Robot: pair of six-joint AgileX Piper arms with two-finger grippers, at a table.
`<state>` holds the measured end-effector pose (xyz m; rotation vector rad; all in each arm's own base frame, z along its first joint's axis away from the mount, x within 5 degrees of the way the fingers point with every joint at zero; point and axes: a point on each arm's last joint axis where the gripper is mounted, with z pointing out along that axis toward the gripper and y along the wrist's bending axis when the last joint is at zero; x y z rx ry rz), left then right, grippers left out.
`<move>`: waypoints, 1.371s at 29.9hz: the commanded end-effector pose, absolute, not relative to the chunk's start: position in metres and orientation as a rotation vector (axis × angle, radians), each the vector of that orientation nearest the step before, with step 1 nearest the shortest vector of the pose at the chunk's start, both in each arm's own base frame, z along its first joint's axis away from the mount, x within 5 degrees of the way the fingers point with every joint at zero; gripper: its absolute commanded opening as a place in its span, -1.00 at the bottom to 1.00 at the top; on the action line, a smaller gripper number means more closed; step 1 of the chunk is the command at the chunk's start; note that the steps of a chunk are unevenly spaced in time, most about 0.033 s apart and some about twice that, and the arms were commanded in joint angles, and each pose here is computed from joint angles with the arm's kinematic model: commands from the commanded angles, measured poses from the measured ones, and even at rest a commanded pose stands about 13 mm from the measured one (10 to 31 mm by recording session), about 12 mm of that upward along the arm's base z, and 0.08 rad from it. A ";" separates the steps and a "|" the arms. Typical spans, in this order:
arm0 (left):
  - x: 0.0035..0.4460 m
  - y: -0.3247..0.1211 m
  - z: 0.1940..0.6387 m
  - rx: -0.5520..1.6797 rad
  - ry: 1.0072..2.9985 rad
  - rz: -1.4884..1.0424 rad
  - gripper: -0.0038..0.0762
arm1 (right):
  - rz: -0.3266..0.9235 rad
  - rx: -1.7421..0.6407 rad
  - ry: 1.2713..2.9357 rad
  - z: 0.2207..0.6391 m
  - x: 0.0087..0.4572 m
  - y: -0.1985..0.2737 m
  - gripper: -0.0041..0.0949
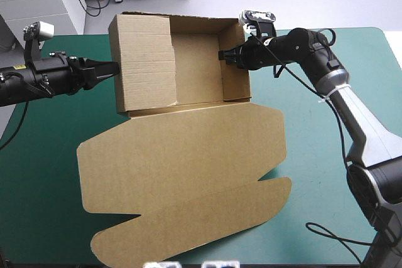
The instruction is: Fold the box
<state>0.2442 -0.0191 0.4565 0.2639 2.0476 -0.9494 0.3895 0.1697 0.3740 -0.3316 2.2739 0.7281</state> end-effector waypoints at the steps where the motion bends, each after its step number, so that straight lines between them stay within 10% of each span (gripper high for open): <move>1: 0.229 -0.028 0.473 0.325 1.985 -1.018 -0.11 | 0.788 -0.276 2.133 0.409 0.380 0.169 -0.95; 41: 0.233 -0.012 0.448 0.194 2.275 -0.696 0.19 | 0.692 -0.425 2.059 0.408 0.353 0.235 -0.92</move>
